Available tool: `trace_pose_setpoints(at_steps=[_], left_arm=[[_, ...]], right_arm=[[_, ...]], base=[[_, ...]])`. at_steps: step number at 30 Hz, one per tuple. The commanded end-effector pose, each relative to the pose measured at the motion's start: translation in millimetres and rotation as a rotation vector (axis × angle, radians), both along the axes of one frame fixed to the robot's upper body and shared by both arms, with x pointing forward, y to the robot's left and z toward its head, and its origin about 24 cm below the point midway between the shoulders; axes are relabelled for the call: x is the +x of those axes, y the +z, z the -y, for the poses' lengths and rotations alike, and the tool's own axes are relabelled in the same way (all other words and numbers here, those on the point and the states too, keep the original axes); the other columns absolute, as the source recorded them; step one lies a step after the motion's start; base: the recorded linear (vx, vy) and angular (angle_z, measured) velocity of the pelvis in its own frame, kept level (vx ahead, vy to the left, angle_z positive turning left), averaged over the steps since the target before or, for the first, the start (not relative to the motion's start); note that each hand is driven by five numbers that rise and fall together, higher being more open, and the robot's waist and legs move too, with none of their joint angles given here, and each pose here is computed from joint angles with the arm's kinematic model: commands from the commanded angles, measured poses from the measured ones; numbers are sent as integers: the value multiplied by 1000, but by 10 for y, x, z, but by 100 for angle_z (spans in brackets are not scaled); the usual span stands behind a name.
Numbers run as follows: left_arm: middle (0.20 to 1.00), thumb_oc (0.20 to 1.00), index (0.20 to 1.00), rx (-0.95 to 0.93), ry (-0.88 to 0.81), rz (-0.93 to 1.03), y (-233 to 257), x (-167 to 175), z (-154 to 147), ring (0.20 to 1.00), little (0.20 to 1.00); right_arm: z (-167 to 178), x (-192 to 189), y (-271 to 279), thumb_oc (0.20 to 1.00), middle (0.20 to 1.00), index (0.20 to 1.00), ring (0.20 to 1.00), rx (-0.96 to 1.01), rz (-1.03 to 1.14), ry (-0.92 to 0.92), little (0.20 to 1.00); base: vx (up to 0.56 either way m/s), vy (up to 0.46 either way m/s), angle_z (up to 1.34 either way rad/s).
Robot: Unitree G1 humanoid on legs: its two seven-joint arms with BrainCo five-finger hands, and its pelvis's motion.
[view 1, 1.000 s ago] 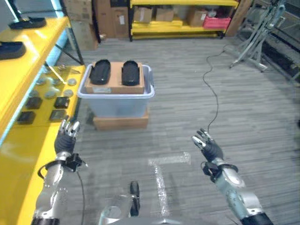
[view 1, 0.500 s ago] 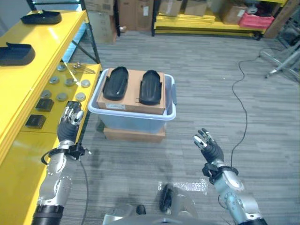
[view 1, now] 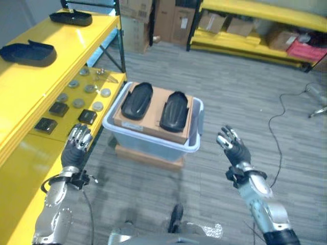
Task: Move parts from the plastic box to the shelf.
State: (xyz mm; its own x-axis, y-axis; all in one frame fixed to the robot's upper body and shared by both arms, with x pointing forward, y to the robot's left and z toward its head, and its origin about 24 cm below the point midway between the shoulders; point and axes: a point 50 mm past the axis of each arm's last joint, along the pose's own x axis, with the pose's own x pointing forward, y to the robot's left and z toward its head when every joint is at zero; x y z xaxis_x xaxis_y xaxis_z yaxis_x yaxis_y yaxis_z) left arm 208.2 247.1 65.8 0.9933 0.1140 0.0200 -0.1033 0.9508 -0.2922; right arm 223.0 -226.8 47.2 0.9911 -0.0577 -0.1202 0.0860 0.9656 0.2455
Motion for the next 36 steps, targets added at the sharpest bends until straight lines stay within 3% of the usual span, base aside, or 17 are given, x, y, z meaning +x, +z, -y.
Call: trace_pose_setpoints(at_steps=[1,8,9,14,22,25,32,36], left_arm=[[1000,1000,1000,17,-41,99,157,59,44,1000,1000],[1000,1000,1000,-75,3,95,68,101,63,1000,1000],[1000,1000,1000,-88,-16,71,8,108,61,1000,1000],[1000,1000,1000,-51,-40,73,-10,150,88,1000,1000],[1000,1000,1000,-44,-105,222,331,370,217,1000,1000],[1000,1000,1000,9,-163,314,536,480,297,1000,1000],[1000,1000,1000,6,-252,396,688,553,441,1000,1000],[1000,1000,1000,33,-274,395,666,549,464,1000,1000]], right_arm=[[91,68,258,1000,1000,1000,1000,-33,119,-8,1000],[149,103,180,1000,1000,1000,1000,-109,70,-75,1000],[231,127,204,1000,1000,1000,1000,-207,100,-147,1000],[314,146,353,1000,1000,1000,1000,-245,159,-199,1000],[613,644,1187,1000,1000,1000,1000,-473,458,-463,1000],[759,877,1634,1000,1000,1000,1000,-512,559,-652,1000],[1168,1055,1983,1000,1000,1000,1000,-495,533,-884,1000],[1190,1109,1933,1000,1000,1000,1000,-527,479,-915,1000]], base=[[18,-182,2],[64,-153,-2],[179,8,-4],[145,119,8],[-52,158,-5],[-134,68,27],[-38,19,30],[55,1,16]])
